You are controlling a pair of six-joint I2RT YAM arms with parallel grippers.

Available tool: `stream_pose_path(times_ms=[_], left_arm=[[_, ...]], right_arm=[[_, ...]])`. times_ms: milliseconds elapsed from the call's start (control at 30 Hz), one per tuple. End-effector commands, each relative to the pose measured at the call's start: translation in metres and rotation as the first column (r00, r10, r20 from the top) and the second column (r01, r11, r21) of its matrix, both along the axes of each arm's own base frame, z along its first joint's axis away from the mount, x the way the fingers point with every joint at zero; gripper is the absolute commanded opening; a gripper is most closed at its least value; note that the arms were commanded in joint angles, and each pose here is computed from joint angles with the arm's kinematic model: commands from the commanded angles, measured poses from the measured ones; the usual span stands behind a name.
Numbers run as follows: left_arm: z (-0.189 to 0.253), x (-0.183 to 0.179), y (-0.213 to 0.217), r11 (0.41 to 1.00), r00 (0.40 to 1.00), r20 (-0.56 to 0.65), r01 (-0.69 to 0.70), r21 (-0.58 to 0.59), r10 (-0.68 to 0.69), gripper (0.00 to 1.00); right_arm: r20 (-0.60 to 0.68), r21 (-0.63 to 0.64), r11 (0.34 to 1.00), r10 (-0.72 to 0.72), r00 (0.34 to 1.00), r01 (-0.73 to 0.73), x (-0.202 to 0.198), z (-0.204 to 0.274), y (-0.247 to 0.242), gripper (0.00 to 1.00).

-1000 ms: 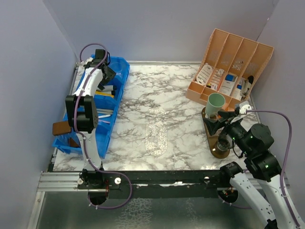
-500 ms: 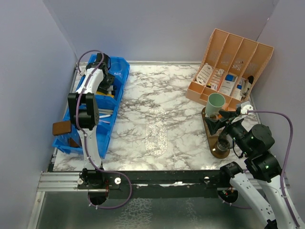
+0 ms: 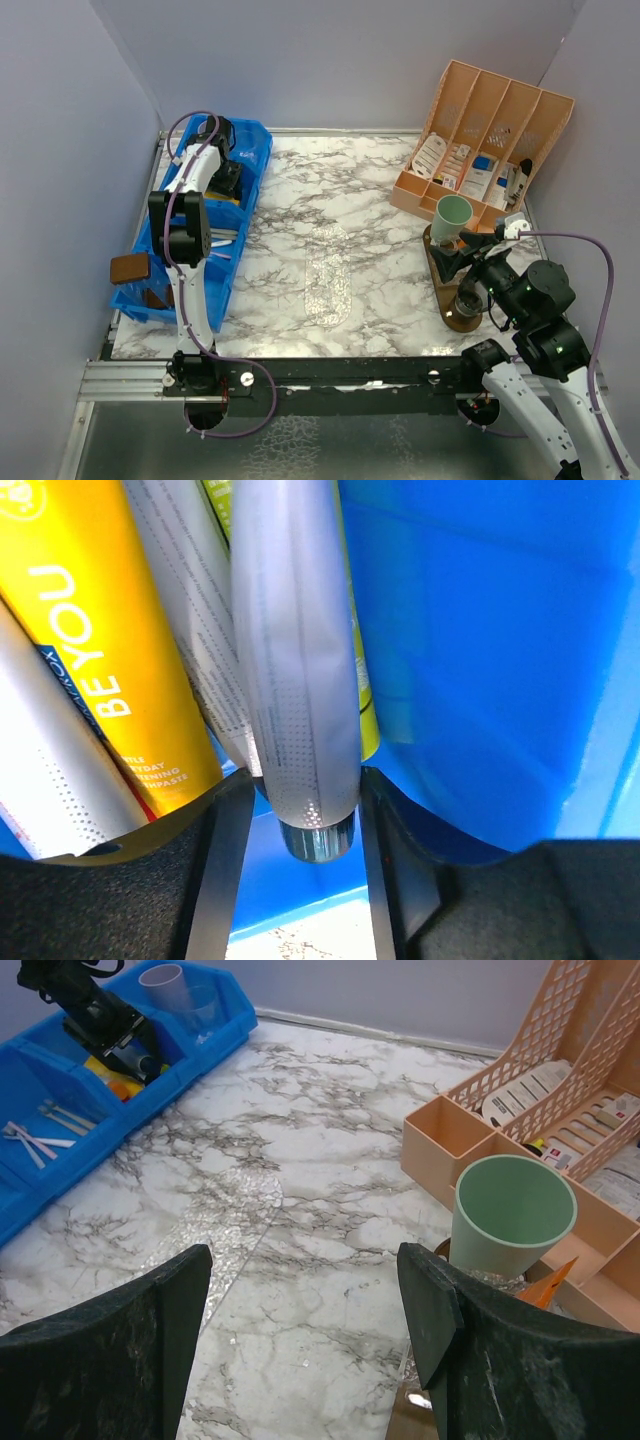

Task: Prepare toiletry sets of a toothbrush and toothpaste on the tray
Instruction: Pick up the toothpaste from the storage box.

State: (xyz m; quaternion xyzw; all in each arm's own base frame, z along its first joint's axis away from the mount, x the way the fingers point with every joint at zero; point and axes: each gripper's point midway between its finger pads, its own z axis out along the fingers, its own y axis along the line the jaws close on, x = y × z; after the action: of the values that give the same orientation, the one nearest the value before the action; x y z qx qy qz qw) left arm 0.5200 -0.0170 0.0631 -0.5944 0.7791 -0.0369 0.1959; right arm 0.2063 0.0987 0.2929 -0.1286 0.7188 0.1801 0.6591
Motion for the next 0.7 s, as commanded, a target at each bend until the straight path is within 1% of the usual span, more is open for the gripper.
stream_pose_path(times_ms=[0, 167, 200, 333, 500, 633, 667], left_arm=[[0.013, -0.009, 0.009, 0.999, 0.999, 0.007, -0.031, 0.021, 0.031, 0.47], [0.047, -0.015, 0.010, 0.999, 0.998, 0.065, -0.027, 0.024, 0.025, 0.45], [0.055, -0.017, 0.009, 0.999, 0.997, 0.079, -0.023, 0.022, 0.021, 0.41], [0.081, -0.025, 0.008, 1.000, 0.991, 0.137, -0.010, 0.017, 0.007, 0.33], [0.109, -0.039, 0.005, 1.000, 0.978, 0.209, 0.015, 0.014, -0.018, 0.29], [0.131, -0.048, -0.002, 0.997, 0.959, 0.274, 0.074, 0.006, -0.072, 0.23], [0.137, -0.051, -0.004, 0.995, 0.950, 0.297, 0.098, 0.009, -0.096, 0.20]], right_arm=[[0.023, 0.014, 1.000, -0.017, 1.000, 0.016, 0.001, 0.004, -0.002, 0.76], [0.021, 0.013, 1.000, -0.024, 0.999, 0.024, 0.002, 0.004, -0.003, 0.76], [0.022, 0.013, 1.000, -0.024, 0.999, 0.024, 0.002, 0.004, -0.003, 0.76], [0.019, 0.012, 1.000, -0.026, 0.999, 0.026, 0.003, 0.003, -0.003, 0.76], [0.014, 0.009, 0.999, -0.032, 0.999, 0.032, 0.004, 0.002, -0.004, 0.76], [0.007, 0.006, 0.999, -0.037, 0.999, 0.037, 0.004, 0.001, -0.004, 0.76], [0.004, 0.004, 0.999, -0.041, 0.999, 0.041, 0.005, 0.000, -0.005, 0.76]])
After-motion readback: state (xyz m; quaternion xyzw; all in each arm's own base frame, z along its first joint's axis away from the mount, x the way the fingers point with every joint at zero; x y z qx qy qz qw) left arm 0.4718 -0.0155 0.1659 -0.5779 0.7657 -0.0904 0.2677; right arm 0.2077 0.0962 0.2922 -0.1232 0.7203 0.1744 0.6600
